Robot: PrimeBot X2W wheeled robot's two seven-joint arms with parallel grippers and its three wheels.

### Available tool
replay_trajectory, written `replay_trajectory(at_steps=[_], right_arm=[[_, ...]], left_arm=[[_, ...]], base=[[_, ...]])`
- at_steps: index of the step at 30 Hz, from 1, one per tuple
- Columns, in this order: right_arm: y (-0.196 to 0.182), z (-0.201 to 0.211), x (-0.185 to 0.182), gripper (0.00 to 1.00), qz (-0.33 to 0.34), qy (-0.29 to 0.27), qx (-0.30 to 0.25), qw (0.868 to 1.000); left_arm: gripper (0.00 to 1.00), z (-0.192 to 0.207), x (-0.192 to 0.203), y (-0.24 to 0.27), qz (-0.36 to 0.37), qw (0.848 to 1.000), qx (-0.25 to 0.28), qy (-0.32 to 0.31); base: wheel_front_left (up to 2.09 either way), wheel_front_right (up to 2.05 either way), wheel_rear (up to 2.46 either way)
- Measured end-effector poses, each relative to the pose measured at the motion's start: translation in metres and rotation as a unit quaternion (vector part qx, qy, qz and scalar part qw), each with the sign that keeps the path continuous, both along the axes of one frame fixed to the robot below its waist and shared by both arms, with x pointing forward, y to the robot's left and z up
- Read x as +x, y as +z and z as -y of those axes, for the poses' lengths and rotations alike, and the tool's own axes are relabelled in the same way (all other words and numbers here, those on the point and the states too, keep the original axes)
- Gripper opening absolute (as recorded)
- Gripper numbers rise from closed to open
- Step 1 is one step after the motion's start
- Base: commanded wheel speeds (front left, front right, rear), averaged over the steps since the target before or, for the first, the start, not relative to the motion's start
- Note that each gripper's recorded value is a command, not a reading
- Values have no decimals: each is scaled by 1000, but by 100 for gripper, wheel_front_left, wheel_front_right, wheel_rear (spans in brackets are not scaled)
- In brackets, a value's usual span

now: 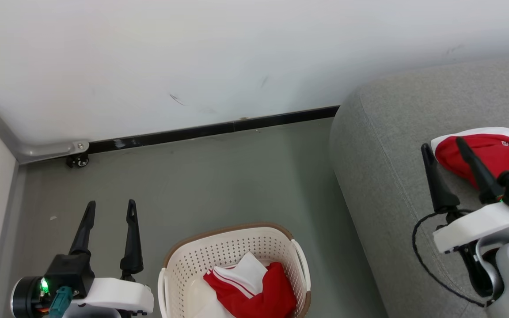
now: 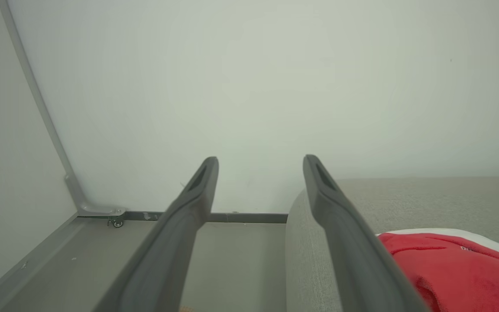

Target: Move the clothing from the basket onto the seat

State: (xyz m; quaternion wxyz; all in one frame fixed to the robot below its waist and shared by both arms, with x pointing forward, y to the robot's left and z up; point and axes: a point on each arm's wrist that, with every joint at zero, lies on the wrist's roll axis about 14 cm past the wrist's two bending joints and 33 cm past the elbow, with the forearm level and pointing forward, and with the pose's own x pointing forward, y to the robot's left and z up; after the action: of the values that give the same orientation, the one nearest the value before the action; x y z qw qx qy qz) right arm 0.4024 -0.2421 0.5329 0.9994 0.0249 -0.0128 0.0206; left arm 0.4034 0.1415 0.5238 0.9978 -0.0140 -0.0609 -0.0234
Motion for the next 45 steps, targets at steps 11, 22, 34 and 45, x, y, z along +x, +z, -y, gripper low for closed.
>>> replay_trajectory(at_steps=[11, 22, 34, 45], right_arm=[[-14, -34, -18, 100, 1, 15, 16, 1000], [-28, -52, -33, 100, -8, 10, 36, 999], [-39, -53, -44, 100, -21, 0, 34, 999], [-37, -45, -44, 100, -19, -13, 23, 999]], left_arm=[[100, -6, -20, -2, -4, 1000, 0, 4], [100, -10, -28, -10, -16, 1000, -1, 10], [100, -9, -24, -13, -19, 1000, -1, 8], [100, -5, -19, -20, -29, 1000, 2, 0]], base=[[0, 0, 0], [0, 0, 0], [0, 0, 0], [0, 0, 0]])
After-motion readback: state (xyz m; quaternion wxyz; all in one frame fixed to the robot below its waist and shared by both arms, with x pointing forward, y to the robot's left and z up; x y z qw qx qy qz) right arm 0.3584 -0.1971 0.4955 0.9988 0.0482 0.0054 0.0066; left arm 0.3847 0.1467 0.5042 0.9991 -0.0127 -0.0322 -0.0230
